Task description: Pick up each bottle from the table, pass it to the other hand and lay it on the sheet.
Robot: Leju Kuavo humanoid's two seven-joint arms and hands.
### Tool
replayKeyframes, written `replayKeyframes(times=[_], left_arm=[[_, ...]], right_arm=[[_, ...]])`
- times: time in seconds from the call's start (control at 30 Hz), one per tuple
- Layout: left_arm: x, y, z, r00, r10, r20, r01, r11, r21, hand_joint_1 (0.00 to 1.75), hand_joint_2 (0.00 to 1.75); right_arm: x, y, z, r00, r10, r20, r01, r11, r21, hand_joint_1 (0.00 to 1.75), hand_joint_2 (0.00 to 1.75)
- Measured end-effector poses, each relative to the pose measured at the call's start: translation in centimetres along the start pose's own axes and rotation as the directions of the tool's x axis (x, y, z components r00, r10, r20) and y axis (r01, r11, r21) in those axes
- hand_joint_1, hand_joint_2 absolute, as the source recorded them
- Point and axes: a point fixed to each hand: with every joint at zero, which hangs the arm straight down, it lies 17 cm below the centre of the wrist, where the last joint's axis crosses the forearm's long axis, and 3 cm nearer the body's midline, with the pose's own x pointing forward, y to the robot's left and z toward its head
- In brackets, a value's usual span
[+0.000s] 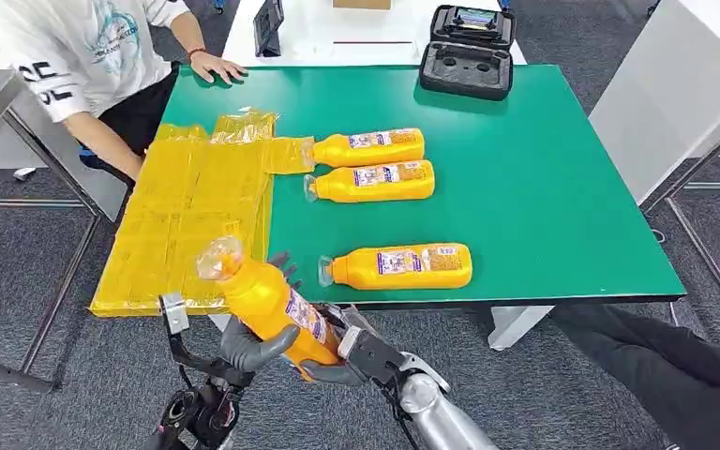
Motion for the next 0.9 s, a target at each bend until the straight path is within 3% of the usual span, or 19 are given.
replayKeyframes(times=[0.57, 0.63, 0.67, 0.83, 0.87, 0.9], left_arm=[[-0.62, -0.26, 0.27, 1.000, -0.021, -0.013, 0.021, 1.000, 0.005, 1.75, 1.75], [-0.65, -0.27, 0.38, 1.000, -0.016, -0.013, 0.016, 1.000, 0.008, 1.75, 1.75], [-0.65, -0.28, 0.41, 1.000, -0.016, -0.012, 0.016, 1.000, 0.008, 1.75, 1.75], [-0.35, -0.50, 0.36, 1.000, -0.019, -0.005, 0.019, 1.000, 0.008, 1.75, 1.75], [-0.26, -0.83, 0.33, 1.000, -0.019, -0.003, 0.019, 1.000, 0.001, 1.75, 1.75], [-0.15, -1.04, 0.29, 1.000, -0.019, 0.000, 0.019, 1.000, -0.003, 1.75, 1.75]], right_arm=[[-0.32, 0.26, 0.73, 1.000, 0.000, -0.010, 0.000, 1.000, -0.001, 1.75, 1.75], [-0.30, 0.30, 0.73, 1.000, 0.001, -0.010, -0.001, 1.000, 0.002, 1.24, 1.75], [-0.31, 0.31, 0.75, 1.000, 0.002, -0.011, -0.002, 1.000, 0.003, 0.00, 1.75], [-0.46, 0.38, 0.74, 1.000, 0.018, -0.016, -0.018, 1.000, -0.001, 0.00, 1.75], [-0.54, 0.43, 0.72, 1.000, 0.020, -0.020, -0.020, 1.000, -0.003, 0.00, 0.00], [-0.59, 0.46, 0.71, 0.999, 0.022, -0.023, -0.023, 1.000, -0.004, 0.00, 0.00]])
